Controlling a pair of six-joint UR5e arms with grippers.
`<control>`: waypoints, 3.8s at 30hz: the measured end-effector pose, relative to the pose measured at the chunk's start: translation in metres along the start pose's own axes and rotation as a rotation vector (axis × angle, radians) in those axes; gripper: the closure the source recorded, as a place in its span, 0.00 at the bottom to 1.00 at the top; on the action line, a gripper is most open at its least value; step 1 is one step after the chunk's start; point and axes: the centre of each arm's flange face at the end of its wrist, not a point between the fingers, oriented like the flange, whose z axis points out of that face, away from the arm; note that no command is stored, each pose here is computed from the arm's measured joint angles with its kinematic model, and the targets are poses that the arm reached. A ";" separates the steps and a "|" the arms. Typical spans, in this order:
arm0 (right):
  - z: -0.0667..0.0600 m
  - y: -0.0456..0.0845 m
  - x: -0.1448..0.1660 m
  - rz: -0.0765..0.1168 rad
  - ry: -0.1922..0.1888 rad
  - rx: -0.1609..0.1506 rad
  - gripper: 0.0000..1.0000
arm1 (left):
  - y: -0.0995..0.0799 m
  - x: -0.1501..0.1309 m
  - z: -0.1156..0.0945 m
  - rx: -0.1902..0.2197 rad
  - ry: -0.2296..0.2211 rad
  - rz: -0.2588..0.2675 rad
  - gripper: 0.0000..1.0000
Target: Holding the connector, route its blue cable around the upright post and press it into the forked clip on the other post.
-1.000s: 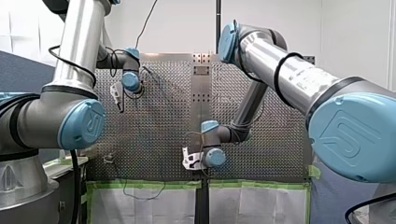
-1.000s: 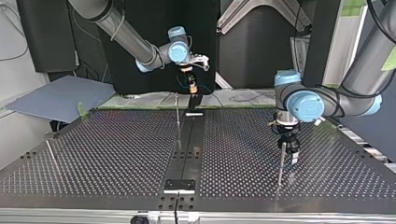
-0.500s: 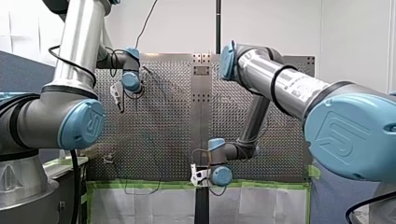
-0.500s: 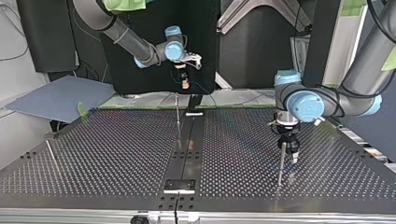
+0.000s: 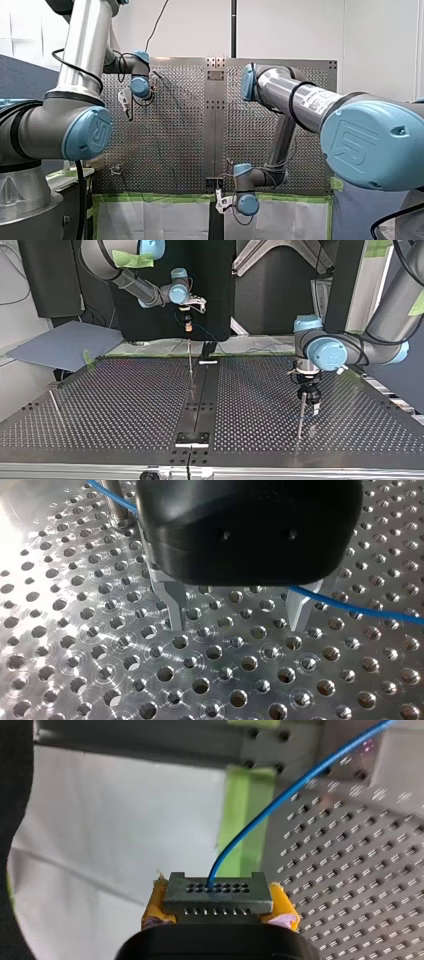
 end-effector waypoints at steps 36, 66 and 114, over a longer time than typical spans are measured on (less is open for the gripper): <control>-0.004 0.040 -0.068 -0.045 -0.060 -0.031 1.00 | 0.000 0.000 -0.001 -0.002 0.003 0.001 0.02; -0.044 0.069 0.034 -0.009 0.178 -0.083 1.00 | 0.001 0.001 -0.001 -0.003 0.004 0.001 0.02; -0.143 0.087 0.023 -0.037 0.153 -0.023 1.00 | -0.005 0.014 -0.004 0.009 0.023 -0.110 0.02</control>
